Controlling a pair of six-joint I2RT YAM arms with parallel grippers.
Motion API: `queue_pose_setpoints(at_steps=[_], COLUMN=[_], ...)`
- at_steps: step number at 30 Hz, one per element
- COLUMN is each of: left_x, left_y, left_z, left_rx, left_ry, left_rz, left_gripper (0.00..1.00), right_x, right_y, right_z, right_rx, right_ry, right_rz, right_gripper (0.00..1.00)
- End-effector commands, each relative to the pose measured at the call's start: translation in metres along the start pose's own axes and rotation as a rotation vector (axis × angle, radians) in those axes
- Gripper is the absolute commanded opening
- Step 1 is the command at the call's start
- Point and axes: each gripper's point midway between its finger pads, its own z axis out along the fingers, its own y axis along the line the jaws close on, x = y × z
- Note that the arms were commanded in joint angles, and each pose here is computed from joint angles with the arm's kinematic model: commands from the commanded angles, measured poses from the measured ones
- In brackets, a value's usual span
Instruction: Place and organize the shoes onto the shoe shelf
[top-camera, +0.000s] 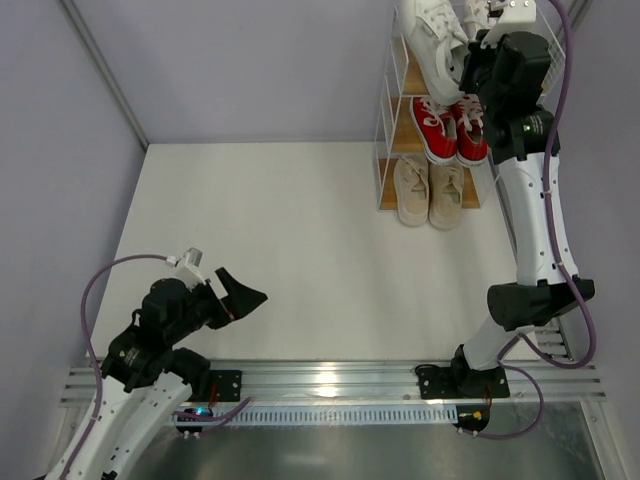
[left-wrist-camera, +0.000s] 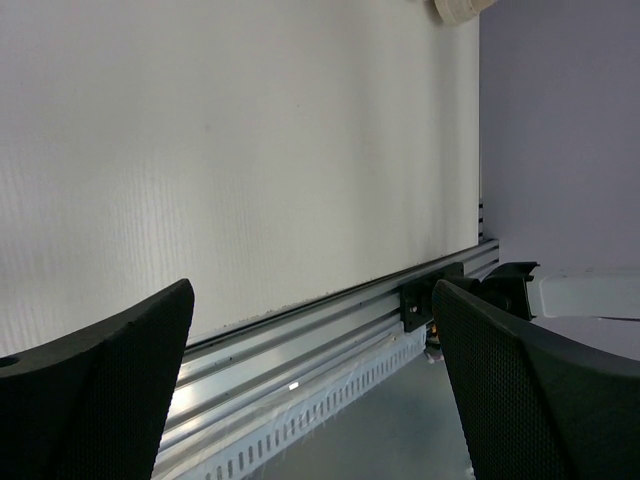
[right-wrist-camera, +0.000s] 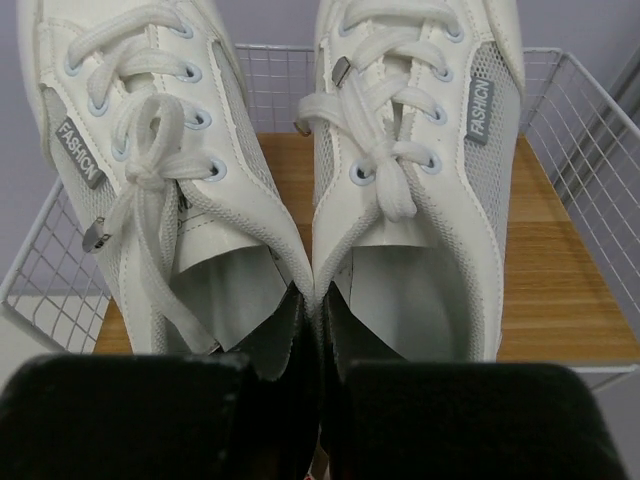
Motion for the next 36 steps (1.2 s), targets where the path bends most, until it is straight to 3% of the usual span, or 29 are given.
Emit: queue_pose_setpoints(at_steps=[1, 12, 33, 34, 36], left_x=[-0.005, -0.007, -0.009, -0.009, -0.01], left_y=[-0.003, -0.005, -0.005, -0.006, -0.006], left_z=[-0.009, -0.009, -0.009, -0.009, -0.011], left_rx=[0.003, 0.004, -0.001, -0.002, -0.002], left_ry=[-0.029, -0.034, -0.035, -0.034, -0.039], left_rz=[0.028, 0.03, 0.03, 0.029, 0.031], left_gripper=[1.0, 1.0, 1.0, 1.0, 1.0], right_x=[-0.097, -0.108, -0.076, -0.076, -0.074], right_y=[0.004, -0.02, -0.041, -0.042, -0.04], right_z=[-0.035, -0.051, -0.034, -0.033, -0.031], right_rx=[-0.087, 0.0, 0.093, 0.091, 0.078], right_ry=[-0.284, -0.313, -0.238, -0.236, -0.233], right_rz=[0.089, 0.091, 0.093, 0.092, 0.11], right_gripper=[0.04, 0.04, 0.04, 0.05, 0.15])
